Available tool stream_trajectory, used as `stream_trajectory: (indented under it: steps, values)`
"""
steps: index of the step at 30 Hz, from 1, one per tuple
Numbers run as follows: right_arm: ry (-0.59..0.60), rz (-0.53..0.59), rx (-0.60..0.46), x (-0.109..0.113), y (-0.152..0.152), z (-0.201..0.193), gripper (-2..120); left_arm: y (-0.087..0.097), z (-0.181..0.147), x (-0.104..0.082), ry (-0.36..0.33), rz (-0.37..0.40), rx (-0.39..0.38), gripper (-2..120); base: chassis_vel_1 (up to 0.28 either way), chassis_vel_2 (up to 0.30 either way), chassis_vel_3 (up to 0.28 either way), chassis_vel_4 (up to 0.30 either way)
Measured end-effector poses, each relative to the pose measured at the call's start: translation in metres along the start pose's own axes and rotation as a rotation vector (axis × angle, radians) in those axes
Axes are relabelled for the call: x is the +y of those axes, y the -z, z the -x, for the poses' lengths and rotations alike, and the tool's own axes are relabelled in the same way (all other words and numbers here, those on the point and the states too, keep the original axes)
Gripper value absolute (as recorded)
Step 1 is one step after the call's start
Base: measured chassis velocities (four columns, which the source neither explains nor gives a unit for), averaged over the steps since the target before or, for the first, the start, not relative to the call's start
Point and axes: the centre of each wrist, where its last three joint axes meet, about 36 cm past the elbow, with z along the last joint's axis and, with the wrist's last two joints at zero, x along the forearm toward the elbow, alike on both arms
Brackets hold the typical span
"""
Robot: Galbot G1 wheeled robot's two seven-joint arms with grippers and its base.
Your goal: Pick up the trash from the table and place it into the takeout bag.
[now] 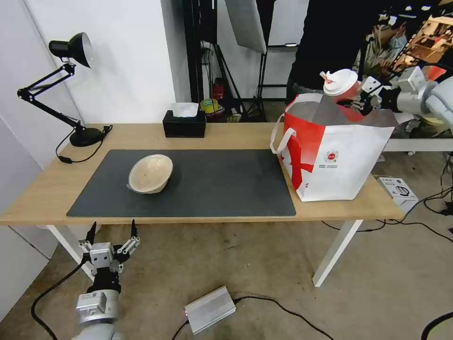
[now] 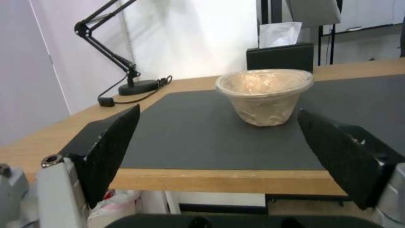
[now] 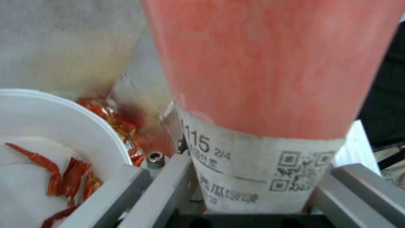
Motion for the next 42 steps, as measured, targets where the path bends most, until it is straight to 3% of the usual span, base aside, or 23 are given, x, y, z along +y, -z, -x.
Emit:
stream_trajectory:
  steps: [12,15,17,18,19,34,42]
  values:
    - [0.037,-0.012,-0.010,-0.004,-0.014,-0.014,9,-0.002,-0.002,0.000,0.000,0.000,0.009,100,0.000,0.000,0.000,0.000]
    - [0.048,-0.018,-0.019,-0.004,-0.016,-0.017,19,-0.002,-0.002,0.000,0.001,-0.001,0.009,100,0.000,0.000,0.000,0.000]
    - [0.048,-0.018,-0.019,-0.004,-0.016,-0.017,19,-0.002,-0.002,0.000,0.001,-0.001,0.009,100,0.000,0.000,0.000,0.000]
    - [0.052,-0.019,-0.023,-0.004,-0.016,-0.018,24,-0.002,-0.002,0.000,0.001,-0.001,0.009,100,0.000,0.000,0.000,0.000]
    - [0.060,-0.023,-0.029,-0.004,-0.016,-0.021,43,-0.001,-0.002,-0.001,0.002,-0.003,0.006,100,0.000,0.000,0.000,0.000]
    - [0.072,-0.022,-0.054,-0.007,-0.012,-0.026,97,0.006,-0.006,0.000,0.003,-0.001,-0.004,100,0.000,0.000,0.000,0.000]
    - [0.071,-0.018,-0.089,-0.006,-0.005,-0.032,100,0.007,-0.008,0.000,0.004,-0.001,-0.003,100,0.000,0.000,0.000,0.000]
